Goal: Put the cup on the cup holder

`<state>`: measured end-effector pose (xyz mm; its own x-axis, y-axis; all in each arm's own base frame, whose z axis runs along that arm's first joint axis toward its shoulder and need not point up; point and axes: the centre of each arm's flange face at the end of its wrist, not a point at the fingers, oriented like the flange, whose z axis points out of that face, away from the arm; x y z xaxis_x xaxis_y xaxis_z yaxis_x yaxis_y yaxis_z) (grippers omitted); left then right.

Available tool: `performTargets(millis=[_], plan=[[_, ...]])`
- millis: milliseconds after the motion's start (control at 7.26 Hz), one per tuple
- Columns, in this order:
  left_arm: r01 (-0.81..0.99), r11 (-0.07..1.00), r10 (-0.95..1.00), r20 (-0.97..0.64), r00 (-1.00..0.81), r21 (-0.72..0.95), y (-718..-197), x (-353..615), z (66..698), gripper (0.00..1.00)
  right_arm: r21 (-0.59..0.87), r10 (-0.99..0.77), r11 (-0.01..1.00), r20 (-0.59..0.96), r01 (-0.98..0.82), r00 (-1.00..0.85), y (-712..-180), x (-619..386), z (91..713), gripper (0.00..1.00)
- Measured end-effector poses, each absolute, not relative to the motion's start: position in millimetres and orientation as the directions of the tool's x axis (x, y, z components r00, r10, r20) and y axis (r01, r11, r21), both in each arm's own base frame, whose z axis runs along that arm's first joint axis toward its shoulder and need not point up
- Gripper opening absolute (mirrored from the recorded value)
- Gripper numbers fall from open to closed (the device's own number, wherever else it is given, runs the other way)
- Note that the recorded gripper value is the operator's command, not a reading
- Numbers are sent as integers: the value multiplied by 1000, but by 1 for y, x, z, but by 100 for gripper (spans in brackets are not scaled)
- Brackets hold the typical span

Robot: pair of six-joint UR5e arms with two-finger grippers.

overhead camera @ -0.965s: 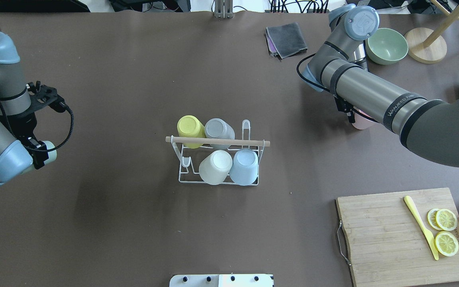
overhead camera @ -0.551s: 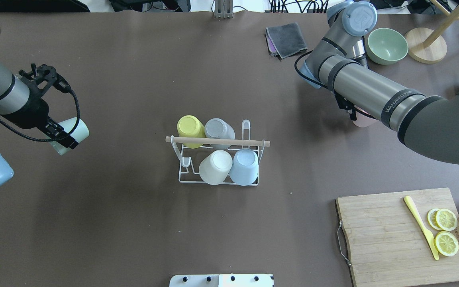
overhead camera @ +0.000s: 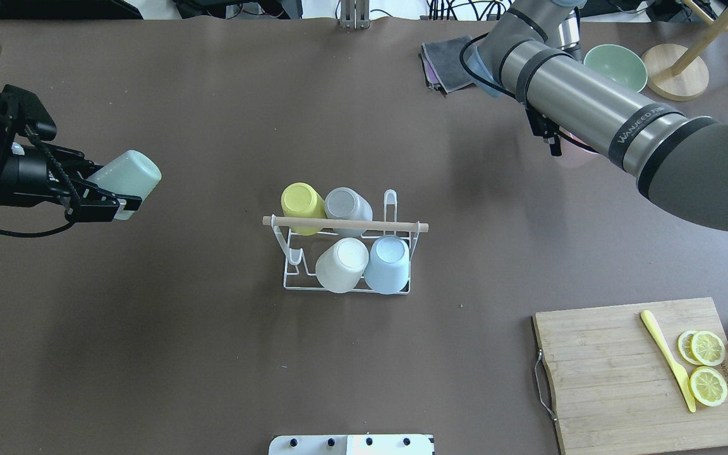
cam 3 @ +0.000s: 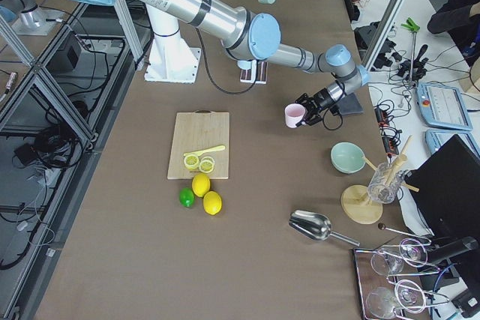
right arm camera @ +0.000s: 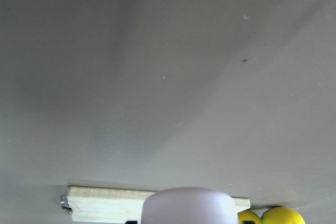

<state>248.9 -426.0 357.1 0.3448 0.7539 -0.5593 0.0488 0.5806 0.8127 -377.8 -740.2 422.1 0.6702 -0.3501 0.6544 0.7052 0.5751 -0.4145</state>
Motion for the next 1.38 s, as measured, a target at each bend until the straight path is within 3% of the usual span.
performTargets(millis=[276, 689, 1102, 1378], plan=[[246, 428, 786, -492, 374, 870, -411, 254, 339, 15, -342, -347, 647, 663, 682, 663, -760, -328, 373, 0], [489, 270, 752, -499, 432, 830, -371, 337, 311, 16, -232, -381, 716, 662, 659, 646, -730, -267, 350, 0], [539, 180, 738, -475, 479, 823, -332, 374, 285, 16, -99, -417, 758, 686, 645, 595, -679, -242, 373, 0], [541, 128, 716, -455, 530, 831, -296, 408, 270, 16, 35, -471, 794, 664, 606, 580, -675, -237, 364, 0]])
